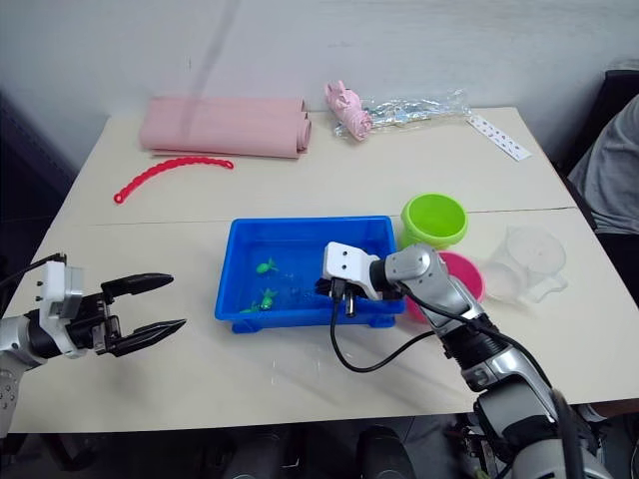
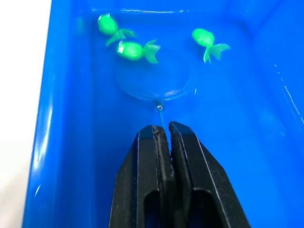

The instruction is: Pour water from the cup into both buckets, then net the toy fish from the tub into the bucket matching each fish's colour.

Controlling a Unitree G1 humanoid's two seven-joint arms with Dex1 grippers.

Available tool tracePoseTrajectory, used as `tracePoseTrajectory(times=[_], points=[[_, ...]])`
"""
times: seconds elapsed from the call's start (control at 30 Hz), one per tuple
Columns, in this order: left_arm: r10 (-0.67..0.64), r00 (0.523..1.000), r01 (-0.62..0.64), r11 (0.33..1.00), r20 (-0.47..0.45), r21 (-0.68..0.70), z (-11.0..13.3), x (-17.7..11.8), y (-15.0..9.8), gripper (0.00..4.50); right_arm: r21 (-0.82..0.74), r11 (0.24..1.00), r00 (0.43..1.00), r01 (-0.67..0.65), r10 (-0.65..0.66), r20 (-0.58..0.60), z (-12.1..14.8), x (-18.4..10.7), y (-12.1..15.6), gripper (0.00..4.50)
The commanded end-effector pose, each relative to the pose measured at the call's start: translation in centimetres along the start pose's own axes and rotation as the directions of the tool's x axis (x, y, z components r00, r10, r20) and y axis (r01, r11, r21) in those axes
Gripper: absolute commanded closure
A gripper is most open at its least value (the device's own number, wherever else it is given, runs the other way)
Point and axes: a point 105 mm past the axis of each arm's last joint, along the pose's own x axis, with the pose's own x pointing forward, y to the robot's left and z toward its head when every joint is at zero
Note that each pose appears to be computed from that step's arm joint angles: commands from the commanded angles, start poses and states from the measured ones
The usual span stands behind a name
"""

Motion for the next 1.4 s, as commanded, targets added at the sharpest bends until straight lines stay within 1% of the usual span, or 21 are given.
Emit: tracePoseTrajectory(times=[0.03,0.37,0.5,0.6,0.73,0.9,1.0,1.1,1.17,1.4], points=[[0.008,1.0,-0.008,0.999,0.009,0.03,0.3,0.0,0.2,0.01,0.001,1.0,0.998,0.025,-0.025,0.05,1.1,-0.8,-0.6,4.5],[0.001,1.0,-0.001,1.0,0.017,0.022,-0.1,0.4,0.5,0.01,0.062,0.997,0.998,0.044,-0.047,0.041,0.0,-2.8,-0.7,4.5],[-0.008,1.0,0.007,1.0,0.024,0.025,-0.2,0.9,0.8,0.01,0.144,0.989,0.995,0.025,-0.039,0.092,0.4,-3.0,-0.3,4.5],[-0.011,1.0,0.01,0.999,0.026,0.033,-0.1,1.0,1.2,0.01,0.178,0.983,0.993,0.043,-0.062,0.098,0.2,-3.2,-0.6,4.5],[-0.013,1.0,0.011,0.999,0.027,0.042,0.0,1.1,1.5,0.01,0.156,0.987,0.996,0.046,-0.057,0.064,-0.6,-3.3,-0.4,4.5],[-0.014,1.0,0.012,0.999,0.027,0.045,-0.1,1.1,1.5,0.01,0.179,0.983,0.997,0.032,-0.044,0.063,-0.7,-2.5,-0.2,4.5],[-0.012,1.0,0.01,0.999,0.027,0.044,-0.1,1.0,1.4,0.01,0.15,0.989,0.999,0.013,-0.02,0.044,-0.8,-2.1,0.0,4.5],[-0.007,1.0,0.006,0.999,0.023,0.044,-0.2,0.7,1.4,0.01,0.095,0.995,0.999,0.008,-0.012,0.037,-0.2,-1.5,-0.6,4.5],[-0.004,1.0,0.003,0.999,0.021,0.044,-0.2,0.7,1.5,0.01,0.091,0.996,0.999,0.006,-0.011,0.051,0.4,-1.2,-1.0,4.5],[0.007,1.0,-0.008,0.999,0.02,0.045,-0.3,0.4,1.3,0.01,0.062,0.998,0.997,-0.027,0.022,0.07,1.4,-0.3,-1.2,4.5]])
